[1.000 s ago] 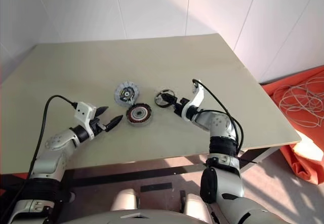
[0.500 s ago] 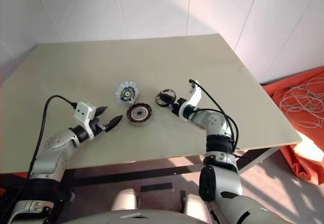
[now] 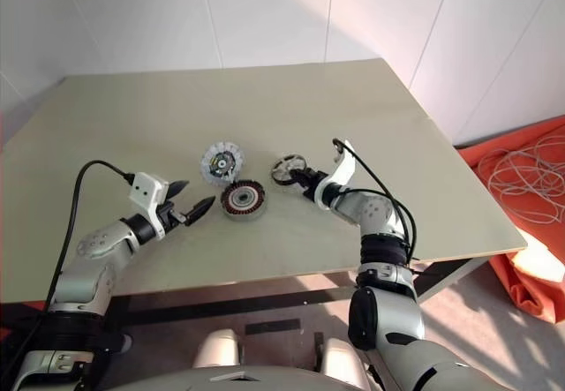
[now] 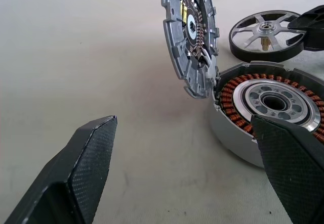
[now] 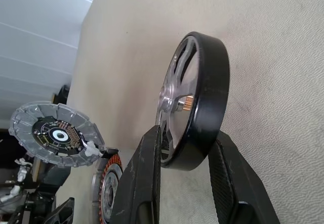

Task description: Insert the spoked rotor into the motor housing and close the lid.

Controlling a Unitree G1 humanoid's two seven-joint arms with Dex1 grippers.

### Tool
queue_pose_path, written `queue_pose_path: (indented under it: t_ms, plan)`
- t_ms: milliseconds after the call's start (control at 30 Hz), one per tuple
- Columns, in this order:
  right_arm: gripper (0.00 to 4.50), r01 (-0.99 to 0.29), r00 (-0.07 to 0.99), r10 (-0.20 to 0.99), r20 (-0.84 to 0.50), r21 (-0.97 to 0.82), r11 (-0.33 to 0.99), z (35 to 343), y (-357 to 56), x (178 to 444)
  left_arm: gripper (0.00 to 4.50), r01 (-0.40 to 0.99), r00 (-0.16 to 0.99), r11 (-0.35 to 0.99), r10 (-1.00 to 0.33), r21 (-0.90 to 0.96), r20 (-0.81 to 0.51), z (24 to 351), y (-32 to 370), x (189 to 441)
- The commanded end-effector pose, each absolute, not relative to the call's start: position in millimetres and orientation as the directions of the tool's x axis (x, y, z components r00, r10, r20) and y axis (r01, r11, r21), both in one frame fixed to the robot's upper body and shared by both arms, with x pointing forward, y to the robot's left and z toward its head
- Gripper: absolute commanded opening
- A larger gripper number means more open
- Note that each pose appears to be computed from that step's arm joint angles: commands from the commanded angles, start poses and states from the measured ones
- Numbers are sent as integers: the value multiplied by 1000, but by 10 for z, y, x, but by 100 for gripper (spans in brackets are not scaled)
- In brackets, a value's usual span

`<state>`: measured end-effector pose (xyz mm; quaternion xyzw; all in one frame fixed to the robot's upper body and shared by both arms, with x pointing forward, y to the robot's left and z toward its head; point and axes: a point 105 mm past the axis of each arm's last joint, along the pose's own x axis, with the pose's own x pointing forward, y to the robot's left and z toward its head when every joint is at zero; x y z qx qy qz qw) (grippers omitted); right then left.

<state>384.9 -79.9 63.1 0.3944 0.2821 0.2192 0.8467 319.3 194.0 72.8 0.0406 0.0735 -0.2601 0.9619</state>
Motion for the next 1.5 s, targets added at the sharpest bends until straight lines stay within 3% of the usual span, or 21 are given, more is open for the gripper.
queue_pose_path:
  t_ms: [33,233,333,400,633,833,1000,1500]
  plan:
    - [148,-187,760,601,-248,801,568,834,-788,3926,450,511,857,856,-500,81,-123,884,1930,3220]
    - [148,-163,770,594,-234,828,537,909,-845,3957,450,510,857,857,-499,79,-125,851,1942,3225]
    - [95,-129,774,574,-267,821,556,836,-882,3971,450,510,857,856,-500,79,-124,847,1942,3231]
    - [33,-129,771,576,-273,818,561,821,-878,3967,450,510,858,856,-500,80,-122,851,1941,3238]
    - [30,-118,782,572,-249,841,527,899,-881,3998,450,509,858,857,-498,80,-122,845,1952,3241]
    - [30,-147,797,604,-18,964,223,1403,-915,4054,450,506,860,859,-495,76,-125,824,1981,3229]
    - [30,-152,743,669,21,979,137,1589,-841,3946,450,504,860,860,-493,75,-130,790,1995,3222]
    - [30,-56,579,813,-59,992,111,1240,-218,3486,450,502,861,861,-488,84,-143,783,2036,3173]
